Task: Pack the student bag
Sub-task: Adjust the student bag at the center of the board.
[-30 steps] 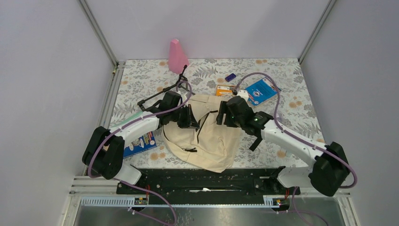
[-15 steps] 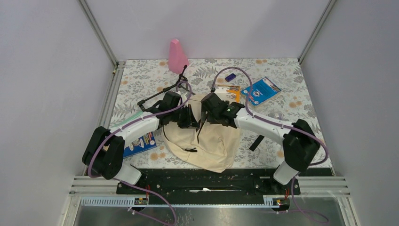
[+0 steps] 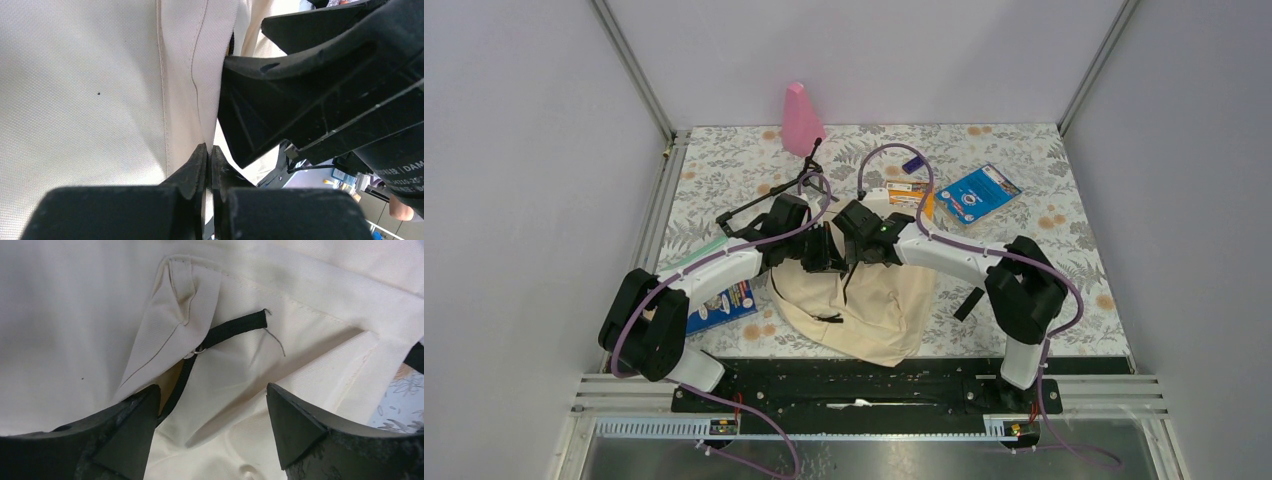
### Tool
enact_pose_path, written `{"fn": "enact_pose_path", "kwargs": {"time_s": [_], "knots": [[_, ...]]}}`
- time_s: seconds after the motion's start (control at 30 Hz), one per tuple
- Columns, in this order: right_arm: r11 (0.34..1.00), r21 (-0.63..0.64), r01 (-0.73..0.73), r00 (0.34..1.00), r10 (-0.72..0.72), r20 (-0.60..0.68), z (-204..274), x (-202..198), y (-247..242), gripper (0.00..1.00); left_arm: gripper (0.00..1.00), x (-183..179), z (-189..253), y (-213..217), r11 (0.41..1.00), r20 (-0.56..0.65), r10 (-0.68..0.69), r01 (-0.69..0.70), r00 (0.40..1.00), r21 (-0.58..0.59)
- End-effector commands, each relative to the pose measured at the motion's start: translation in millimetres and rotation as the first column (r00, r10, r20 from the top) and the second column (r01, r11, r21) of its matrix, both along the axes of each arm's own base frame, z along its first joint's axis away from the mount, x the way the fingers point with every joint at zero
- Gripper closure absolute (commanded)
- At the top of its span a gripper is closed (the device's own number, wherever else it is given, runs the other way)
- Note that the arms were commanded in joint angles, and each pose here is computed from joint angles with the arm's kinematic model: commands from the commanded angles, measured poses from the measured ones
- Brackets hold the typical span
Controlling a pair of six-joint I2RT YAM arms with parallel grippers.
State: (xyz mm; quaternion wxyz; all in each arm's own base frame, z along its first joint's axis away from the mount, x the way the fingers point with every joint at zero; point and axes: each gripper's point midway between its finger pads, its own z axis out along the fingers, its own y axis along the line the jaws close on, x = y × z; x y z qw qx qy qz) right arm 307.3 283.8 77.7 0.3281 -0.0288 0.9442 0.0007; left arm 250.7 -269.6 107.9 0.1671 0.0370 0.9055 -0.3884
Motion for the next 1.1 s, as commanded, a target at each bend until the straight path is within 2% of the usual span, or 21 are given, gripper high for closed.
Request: {"fn": "enact_pose_path", "kwargs": {"time_s": [0.0,0.03,0.17,0.3,0.47,0.67,0.8,0.93,1.07], "knots": [[0.996,-0.090,0.025,0.996,-0.018,0.083,17.2,14.3,-10.1,0.16,1.00,5.2,22.7,-6.9,0.998,0.073,-0.015,0.019,0.997,-0.060],[0.994,-0.103,0.024,0.997,-0.016,0.081,16.1,14.1,-11.9,0.19,1.00,5.0,23.6,-7.6,0.998,0.072,-0.016,0.021,0.997,-0.065],[0.992,-0.119,0.029,0.998,-0.022,0.057,18.1,3.2,-23.7,0.48,1.00,6.5,23.0,-6.0,0.998,0.073,-0.007,0.011,0.997,-0.063],[0.997,-0.076,0.004,0.998,0.001,0.061,36.0,-11.0,-33.6,0.70,1.00,13.2,17.0,-1.0,0.998,0.055,0.015,-0.012,0.998,-0.054],[0.993,-0.120,0.009,0.995,0.003,0.097,54.2,-21.1,-61.7,0.78,1.00,18.9,7.0,3.6,0.998,0.022,0.038,-0.037,0.999,-0.048],[1.000,-0.031,-0.006,0.994,0.010,0.113,73.2,-27.2,-64.7,0.99,1.00,26.0,-6.3,12.8,0.997,0.033,0.064,-0.065,0.997,0.031],[0.988,0.147,-0.039,0.993,0.023,0.112,80.4,-23.0,-48.9,1.00,1.00,26.4,-14.4,16.4,0.995,0.030,0.072,-0.073,0.997,0.062],[0.926,0.360,-0.109,0.992,0.080,0.095,87.3,-22.8,-26.9,1.00,1.00,24.8,-22.0,18.6,0.993,0.021,0.069,-0.071,0.997,0.098],[0.922,0.361,-0.141,0.987,0.101,0.128,94.5,-20.7,-27.9,1.00,0.99,31.5,-10.5,19.7,0.991,0.079,0.077,-0.086,0.994,0.106]]}}
